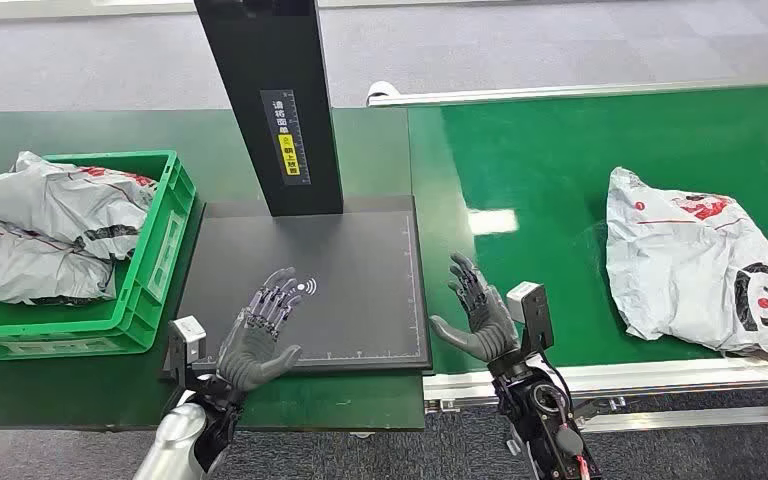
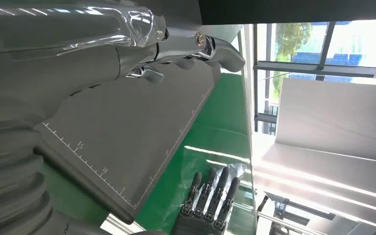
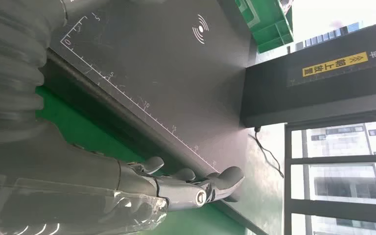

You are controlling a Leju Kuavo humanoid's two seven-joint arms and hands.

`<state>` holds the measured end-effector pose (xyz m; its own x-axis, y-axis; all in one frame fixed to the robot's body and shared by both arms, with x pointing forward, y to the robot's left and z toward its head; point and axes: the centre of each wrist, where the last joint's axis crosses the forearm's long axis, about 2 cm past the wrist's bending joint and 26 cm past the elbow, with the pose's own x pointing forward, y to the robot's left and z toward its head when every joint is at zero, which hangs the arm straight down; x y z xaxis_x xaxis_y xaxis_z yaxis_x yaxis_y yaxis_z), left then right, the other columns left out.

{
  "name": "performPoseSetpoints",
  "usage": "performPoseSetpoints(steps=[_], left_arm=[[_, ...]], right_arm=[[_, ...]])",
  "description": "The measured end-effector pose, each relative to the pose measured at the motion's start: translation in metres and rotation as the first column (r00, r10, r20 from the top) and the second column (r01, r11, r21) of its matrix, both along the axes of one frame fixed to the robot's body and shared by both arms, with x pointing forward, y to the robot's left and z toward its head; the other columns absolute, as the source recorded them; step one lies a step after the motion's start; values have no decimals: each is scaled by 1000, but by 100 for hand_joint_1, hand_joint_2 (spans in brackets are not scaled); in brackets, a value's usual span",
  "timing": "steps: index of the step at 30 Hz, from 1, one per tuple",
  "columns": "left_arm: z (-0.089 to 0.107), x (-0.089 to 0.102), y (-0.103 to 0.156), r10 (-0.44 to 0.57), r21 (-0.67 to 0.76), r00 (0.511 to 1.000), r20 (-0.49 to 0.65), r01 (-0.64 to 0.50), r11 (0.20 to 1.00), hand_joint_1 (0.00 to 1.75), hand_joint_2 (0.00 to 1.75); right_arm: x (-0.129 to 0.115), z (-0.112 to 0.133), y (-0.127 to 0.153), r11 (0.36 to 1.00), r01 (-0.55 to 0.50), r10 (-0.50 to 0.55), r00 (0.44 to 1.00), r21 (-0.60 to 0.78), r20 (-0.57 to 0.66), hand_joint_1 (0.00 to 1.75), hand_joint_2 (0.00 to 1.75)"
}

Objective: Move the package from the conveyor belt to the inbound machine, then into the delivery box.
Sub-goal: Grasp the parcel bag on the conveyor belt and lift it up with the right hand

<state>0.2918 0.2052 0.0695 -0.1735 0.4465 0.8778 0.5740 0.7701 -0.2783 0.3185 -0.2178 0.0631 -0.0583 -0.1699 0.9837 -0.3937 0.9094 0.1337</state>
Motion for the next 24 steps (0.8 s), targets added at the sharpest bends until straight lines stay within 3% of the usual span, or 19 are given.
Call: performPoseSetpoints(steps=[24], left_arm=[[0, 0, 0, 4, 1, 1000, -1, -4, 1000, 0, 175]], right_arm=[[0, -2, 0, 1000, 25, -24, 999, -10, 22, 0, 175]])
